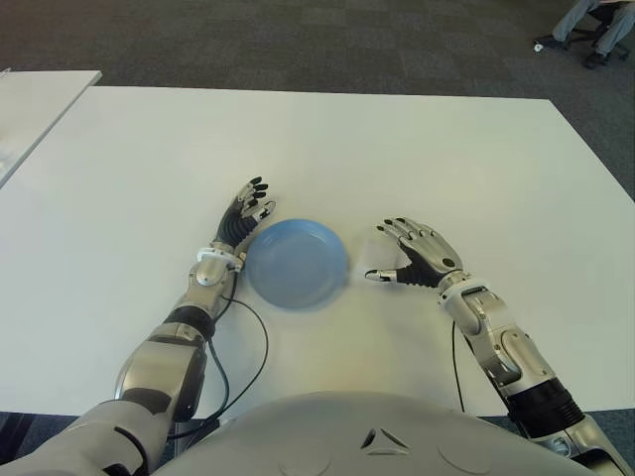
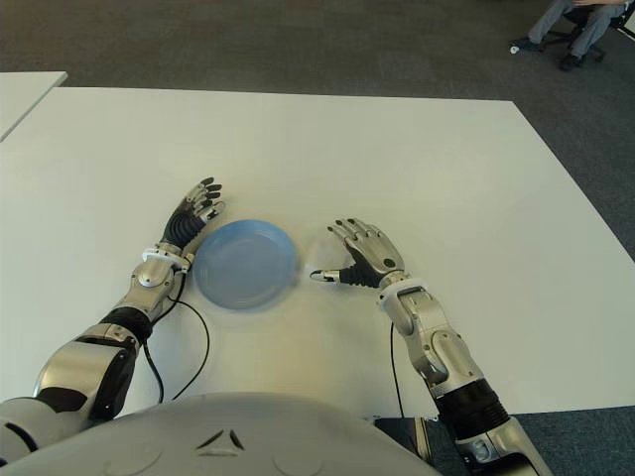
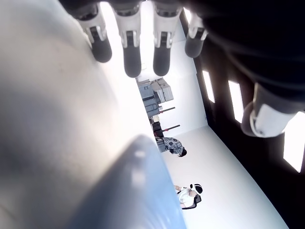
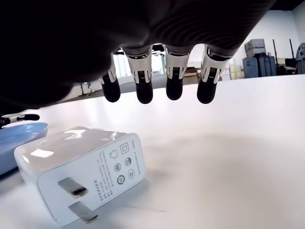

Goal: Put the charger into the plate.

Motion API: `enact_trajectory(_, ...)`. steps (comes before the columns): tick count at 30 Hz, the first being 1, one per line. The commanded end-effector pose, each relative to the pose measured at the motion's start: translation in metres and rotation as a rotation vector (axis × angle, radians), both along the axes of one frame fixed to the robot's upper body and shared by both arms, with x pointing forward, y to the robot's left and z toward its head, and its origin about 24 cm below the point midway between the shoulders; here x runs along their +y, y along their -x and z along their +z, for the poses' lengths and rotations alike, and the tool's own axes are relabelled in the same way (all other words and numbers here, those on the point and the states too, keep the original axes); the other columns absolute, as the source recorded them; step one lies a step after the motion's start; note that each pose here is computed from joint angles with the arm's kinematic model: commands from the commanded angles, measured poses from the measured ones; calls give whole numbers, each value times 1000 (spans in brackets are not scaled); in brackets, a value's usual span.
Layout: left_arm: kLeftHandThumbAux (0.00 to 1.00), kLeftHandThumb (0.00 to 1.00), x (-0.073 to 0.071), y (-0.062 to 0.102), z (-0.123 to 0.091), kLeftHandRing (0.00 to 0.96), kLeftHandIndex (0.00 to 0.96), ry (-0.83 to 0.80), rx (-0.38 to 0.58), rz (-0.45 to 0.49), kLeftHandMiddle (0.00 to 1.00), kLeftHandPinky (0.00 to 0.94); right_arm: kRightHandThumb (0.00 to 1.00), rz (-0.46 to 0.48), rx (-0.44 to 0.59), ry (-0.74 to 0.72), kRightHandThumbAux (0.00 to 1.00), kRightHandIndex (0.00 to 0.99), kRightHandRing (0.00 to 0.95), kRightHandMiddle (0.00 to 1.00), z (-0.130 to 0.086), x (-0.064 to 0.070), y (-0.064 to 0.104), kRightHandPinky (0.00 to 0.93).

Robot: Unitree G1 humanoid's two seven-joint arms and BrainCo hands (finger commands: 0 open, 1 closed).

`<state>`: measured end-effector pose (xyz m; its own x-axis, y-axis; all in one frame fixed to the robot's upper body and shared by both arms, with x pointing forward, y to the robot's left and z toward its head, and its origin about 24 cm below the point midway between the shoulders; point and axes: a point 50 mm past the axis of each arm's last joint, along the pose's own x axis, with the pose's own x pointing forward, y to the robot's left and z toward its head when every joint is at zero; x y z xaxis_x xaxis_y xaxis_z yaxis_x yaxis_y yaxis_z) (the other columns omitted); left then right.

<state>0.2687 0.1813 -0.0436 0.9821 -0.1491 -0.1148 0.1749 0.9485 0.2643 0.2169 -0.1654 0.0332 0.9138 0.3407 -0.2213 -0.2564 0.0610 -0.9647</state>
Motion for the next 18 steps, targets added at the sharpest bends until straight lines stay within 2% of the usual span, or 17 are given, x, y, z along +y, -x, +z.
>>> enact_trajectory(1,492,0,-11,26,-33,155,23,13,197,-26,157,139,328,-14,16,12,161,0,0,0,-5,2,2,0)
enact_trajectory(18,506,0,-10,27,-33,147,9,15,201,-36,147,133,323,-39,24,12,171,0,0,0,-16,2,4,0)
